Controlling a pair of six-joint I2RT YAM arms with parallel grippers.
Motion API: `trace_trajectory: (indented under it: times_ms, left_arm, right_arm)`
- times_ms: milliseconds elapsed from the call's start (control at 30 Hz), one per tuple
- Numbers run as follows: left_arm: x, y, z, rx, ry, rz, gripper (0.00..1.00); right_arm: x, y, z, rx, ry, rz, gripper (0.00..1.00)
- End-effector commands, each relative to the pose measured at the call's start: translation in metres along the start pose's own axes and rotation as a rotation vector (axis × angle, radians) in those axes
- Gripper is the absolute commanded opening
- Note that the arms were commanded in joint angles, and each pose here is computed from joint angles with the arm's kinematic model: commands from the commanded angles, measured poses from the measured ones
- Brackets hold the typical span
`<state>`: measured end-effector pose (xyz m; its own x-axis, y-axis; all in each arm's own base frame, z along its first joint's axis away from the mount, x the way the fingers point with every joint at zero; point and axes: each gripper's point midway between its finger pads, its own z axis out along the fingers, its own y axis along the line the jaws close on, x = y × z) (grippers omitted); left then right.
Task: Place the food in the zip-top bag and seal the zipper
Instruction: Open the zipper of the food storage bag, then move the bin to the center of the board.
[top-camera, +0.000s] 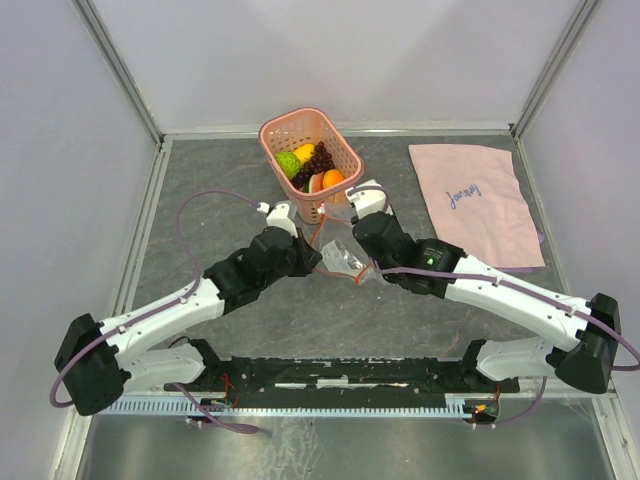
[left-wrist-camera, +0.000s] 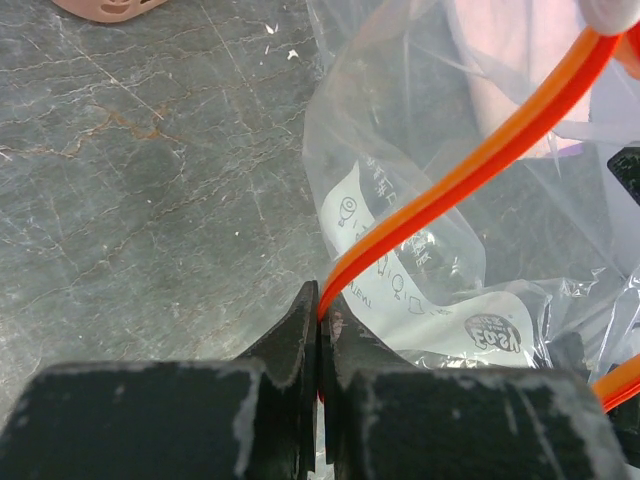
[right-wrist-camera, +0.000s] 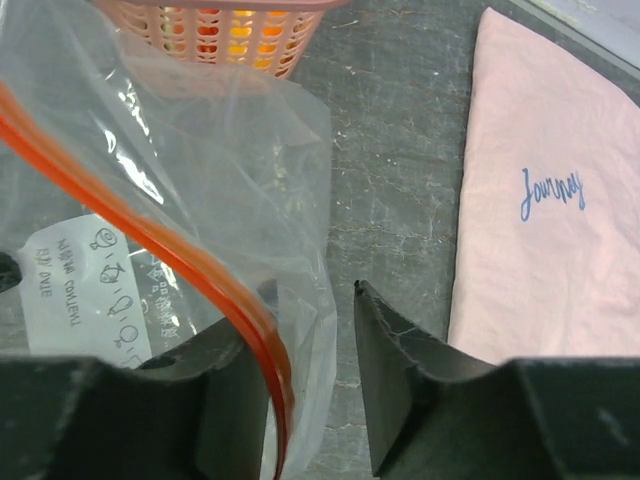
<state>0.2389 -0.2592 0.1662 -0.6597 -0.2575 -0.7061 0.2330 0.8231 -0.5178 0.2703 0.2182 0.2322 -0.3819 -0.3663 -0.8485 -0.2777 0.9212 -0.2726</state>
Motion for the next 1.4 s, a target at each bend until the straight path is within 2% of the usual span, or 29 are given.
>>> trace_trajectory:
  times_ms: [0, 233, 400, 533, 700, 867, 1100, 1233, 1367]
  left_arm:
    - [-0.025, -0.023, 0.001, 0.065, -0.063, 0.021, 0.03]
    - [-0.024, -0.021, 0.004, 0.057, -0.055, 0.022, 0.03]
    - [-0.023, -0.018, 0.004, 0.040, -0.053, 0.025, 0.03]
    - [-0.031, -0.014, -0.001, 0.010, -0.079, 0.038, 0.15]
    - [-0.054, -0.013, -0.012, -0.021, -0.145, 0.063, 0.39]
    - [-0.078, -0.012, -0.016, -0.064, -0.191, 0.103, 0.58]
    - [-0.126, -0.022, -0.011, -0.039, -0.218, 0.132, 0.71]
    - [-0.124, -0.035, -0.004, 0.052, -0.157, 0.153, 0.75]
    - [-0.106, -0.059, -0.008, 0.224, -0.106, 0.166, 0.79]
  right_arm:
    - [-0.006, 0.002, -0.004, -0.033, -0.010, 0.006, 0.46]
    - [-0.007, 0.002, -0.012, -0.073, 0.005, 0.008, 0.45]
    - [-0.009, -0.006, -0.014, -0.039, -0.007, 0.005, 0.20]
    - [-0.005, -0.022, -0.013, 0.048, 0.002, -0.026, 0.04]
    - [-0.005, -0.037, -0.015, 0.119, -0.006, -0.041, 0.03]
    - [-0.007, -0.051, -0.017, 0.172, -0.014, -0.051, 0.03]
    - [-0.003, -0.067, -0.014, 0.228, -0.006, -0.034, 0.02]
    - [-0.002, -0.080, -0.010, 0.269, 0.001, -0.002, 0.02]
    - [-0.006, -0.082, -0.002, 0.270, 0.000, 0.017, 0.02]
